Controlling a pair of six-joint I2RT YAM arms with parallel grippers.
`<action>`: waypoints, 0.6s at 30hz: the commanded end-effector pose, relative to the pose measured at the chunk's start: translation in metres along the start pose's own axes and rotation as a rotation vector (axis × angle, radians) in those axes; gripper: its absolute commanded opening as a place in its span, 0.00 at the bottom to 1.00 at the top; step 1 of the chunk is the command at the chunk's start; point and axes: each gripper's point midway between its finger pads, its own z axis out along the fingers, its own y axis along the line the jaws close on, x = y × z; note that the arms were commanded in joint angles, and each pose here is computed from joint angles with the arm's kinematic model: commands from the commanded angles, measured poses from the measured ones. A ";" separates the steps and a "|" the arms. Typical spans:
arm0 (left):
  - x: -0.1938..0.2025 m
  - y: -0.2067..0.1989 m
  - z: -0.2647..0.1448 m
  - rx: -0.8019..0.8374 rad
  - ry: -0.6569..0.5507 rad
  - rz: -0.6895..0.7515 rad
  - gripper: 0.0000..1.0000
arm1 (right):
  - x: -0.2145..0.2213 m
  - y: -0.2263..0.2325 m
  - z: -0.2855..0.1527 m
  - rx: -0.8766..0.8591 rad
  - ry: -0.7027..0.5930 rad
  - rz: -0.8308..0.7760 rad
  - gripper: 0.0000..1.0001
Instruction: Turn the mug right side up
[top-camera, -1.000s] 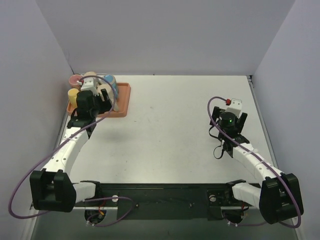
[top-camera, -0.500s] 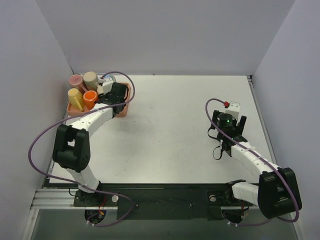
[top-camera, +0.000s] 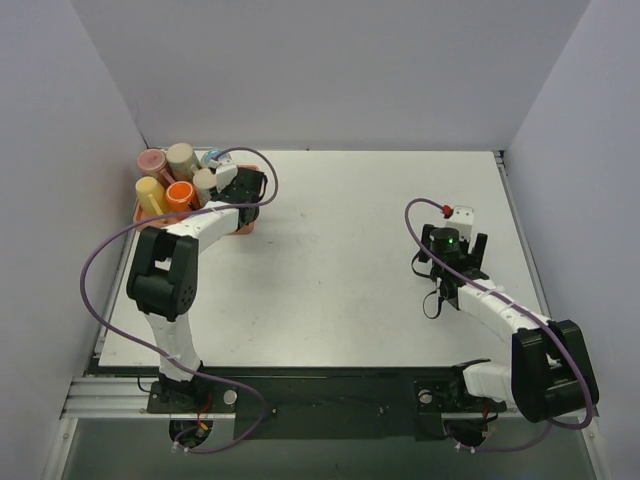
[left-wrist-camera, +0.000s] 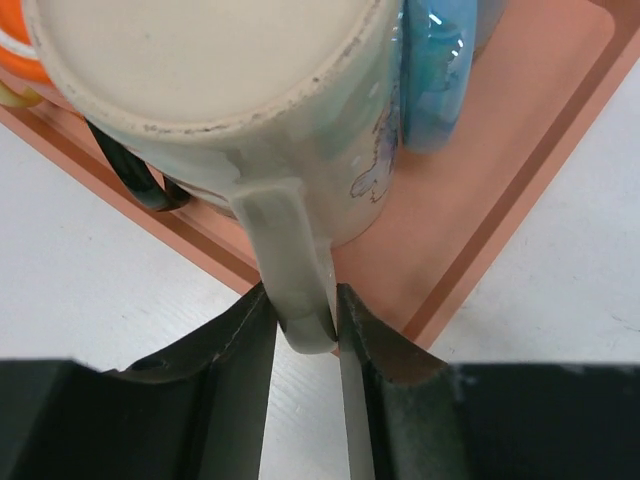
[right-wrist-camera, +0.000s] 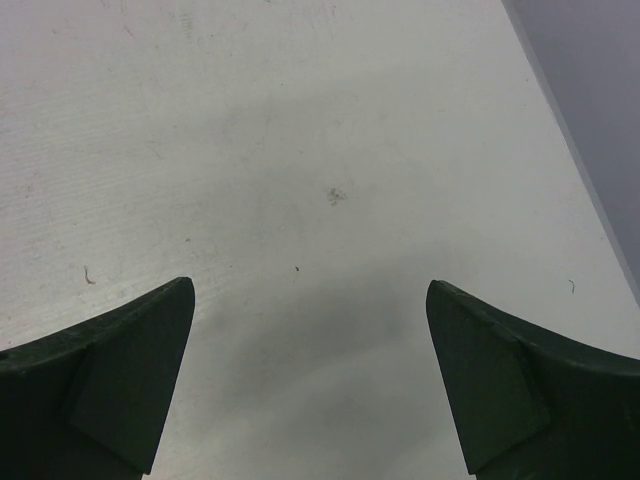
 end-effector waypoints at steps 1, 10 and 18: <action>-0.027 -0.006 0.006 -0.007 -0.071 -0.042 0.31 | -0.009 0.002 0.000 0.001 -0.023 0.001 0.94; -0.024 -0.004 -0.009 0.102 0.069 -0.096 0.00 | -0.011 0.014 -0.005 -0.055 -0.018 -0.054 0.93; -0.054 0.006 -0.058 0.353 0.075 -0.140 0.00 | -0.048 0.080 -0.049 -0.267 -0.084 -0.320 0.92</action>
